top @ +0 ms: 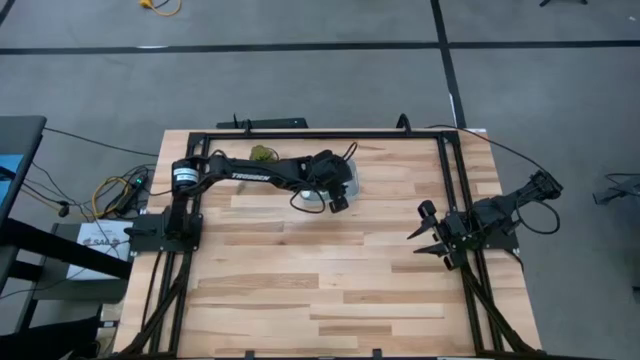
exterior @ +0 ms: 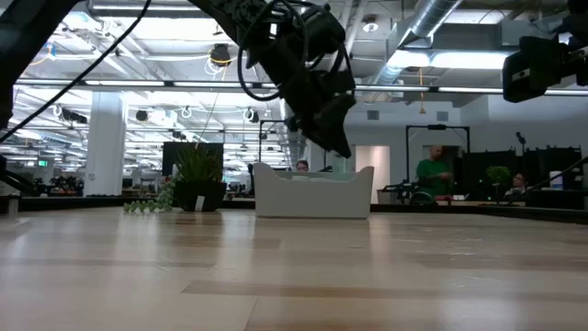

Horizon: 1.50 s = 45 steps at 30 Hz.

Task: Pick and place pill bottles into a basket
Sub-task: Put the blue pill bottle into the bin, then return to Home Position

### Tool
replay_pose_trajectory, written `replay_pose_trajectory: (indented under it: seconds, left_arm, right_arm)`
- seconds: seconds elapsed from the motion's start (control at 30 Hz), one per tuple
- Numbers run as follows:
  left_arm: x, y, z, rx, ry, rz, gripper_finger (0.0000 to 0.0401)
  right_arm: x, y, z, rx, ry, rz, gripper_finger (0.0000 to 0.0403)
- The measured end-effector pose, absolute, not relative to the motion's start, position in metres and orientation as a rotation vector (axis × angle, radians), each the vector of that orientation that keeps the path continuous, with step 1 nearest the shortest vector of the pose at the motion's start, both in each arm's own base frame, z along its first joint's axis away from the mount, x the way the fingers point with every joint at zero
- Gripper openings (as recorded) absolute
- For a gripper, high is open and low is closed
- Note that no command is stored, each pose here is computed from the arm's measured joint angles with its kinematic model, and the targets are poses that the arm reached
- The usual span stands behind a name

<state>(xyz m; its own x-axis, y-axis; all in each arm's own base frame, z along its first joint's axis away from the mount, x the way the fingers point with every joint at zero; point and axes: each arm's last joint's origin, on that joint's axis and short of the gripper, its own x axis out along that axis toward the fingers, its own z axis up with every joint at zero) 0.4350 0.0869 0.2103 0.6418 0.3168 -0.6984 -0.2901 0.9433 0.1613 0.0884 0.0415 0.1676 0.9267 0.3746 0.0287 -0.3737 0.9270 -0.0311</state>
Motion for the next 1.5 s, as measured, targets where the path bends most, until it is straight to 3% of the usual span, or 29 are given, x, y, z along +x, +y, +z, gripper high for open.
replay_pose_trajectory:
  seconds: [0.3, 1.5]
  left_arm:
    - [0.441, 0.099, 0.186, 0.005, 0.893, 0.323, 0.011]
    - [0.441, 0.104, 0.189, -0.018, 0.875, 0.279, 0.0149]
  right_arm:
    - [0.088, 0.042, 0.167, -0.025, -0.034, 0.384, 0.0168]
    - [0.088, 0.042, 0.167, -0.027, -0.031, 0.383, 0.0168]
